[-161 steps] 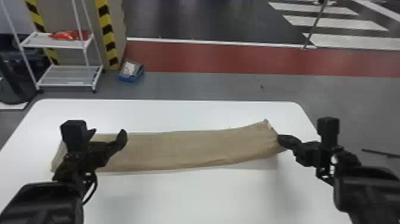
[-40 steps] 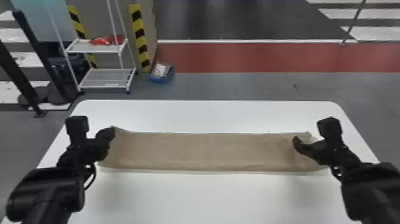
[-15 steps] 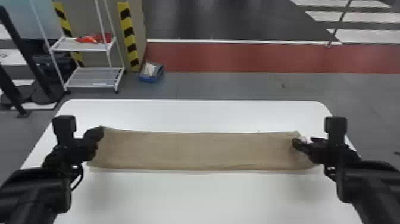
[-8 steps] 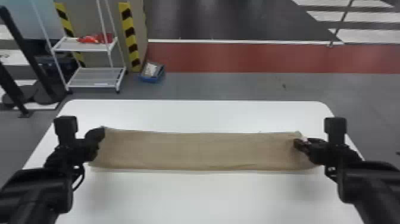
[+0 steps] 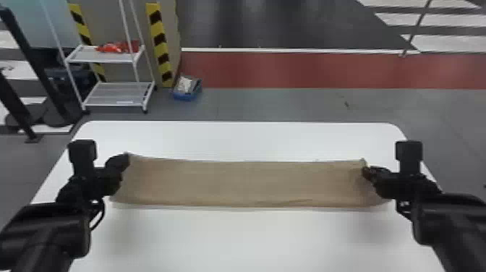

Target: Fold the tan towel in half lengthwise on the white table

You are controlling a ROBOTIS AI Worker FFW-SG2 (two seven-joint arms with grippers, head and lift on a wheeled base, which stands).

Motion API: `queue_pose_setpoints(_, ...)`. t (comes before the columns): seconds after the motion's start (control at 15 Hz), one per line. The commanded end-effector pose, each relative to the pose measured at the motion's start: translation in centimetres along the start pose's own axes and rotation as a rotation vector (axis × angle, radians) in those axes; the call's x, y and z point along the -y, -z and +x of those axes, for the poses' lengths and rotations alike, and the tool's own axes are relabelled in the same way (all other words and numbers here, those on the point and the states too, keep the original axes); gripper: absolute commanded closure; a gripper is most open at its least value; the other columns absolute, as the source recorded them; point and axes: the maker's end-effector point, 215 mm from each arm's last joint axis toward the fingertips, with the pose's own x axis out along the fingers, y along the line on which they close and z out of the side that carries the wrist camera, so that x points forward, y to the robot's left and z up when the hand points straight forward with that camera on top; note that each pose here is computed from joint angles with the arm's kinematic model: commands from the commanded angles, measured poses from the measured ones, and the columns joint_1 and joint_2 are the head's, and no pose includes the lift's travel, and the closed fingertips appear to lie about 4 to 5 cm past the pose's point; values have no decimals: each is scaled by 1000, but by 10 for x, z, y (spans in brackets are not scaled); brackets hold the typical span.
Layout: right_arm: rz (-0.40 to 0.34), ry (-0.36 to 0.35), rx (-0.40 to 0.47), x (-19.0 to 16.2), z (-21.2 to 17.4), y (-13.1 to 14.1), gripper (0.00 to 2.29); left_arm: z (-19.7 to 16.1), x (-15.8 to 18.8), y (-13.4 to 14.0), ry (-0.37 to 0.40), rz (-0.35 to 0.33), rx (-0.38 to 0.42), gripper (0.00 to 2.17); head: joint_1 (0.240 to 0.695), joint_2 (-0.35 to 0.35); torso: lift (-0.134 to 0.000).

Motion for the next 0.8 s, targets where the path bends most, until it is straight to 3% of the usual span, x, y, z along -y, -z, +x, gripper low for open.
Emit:
queue_pose_setpoints(0.0, -3, -2, -1, -1, 0, -1, 1312, 0, -1, -1, -1, -1, 1, 1443, 695, -16, -57)
queue_pose_setpoints(0.07, -4, -5, 4, -1, 0, -3, 1484, 0, -2, -1, -2, 0, 1, 1443, 695, -16, -57)
queue_pose_setpoints(0.13, -2, -14, 11, -3, -1, -6, 1504, 0, -2, -1, -2, -1, 2, 1443, 695, -15, -57)
queue_pose_setpoints(0.53, -21, -12, 3, -9, -28, -9, 1504, 0, -6, -2, -10, -15, -6, 1443, 695, -7, -57)
queue_pose_setpoints(0.6, -6, -15, 6, -7, -38, -18, 1504, 0, -6, -3, -10, -17, -9, 1443, 695, -5, -57)
queue_pose_setpoints(0.73, 34, -15, -14, 3, -60, -13, 1504, -3, -7, -7, -11, -18, -7, 1447, 695, -2, -57)
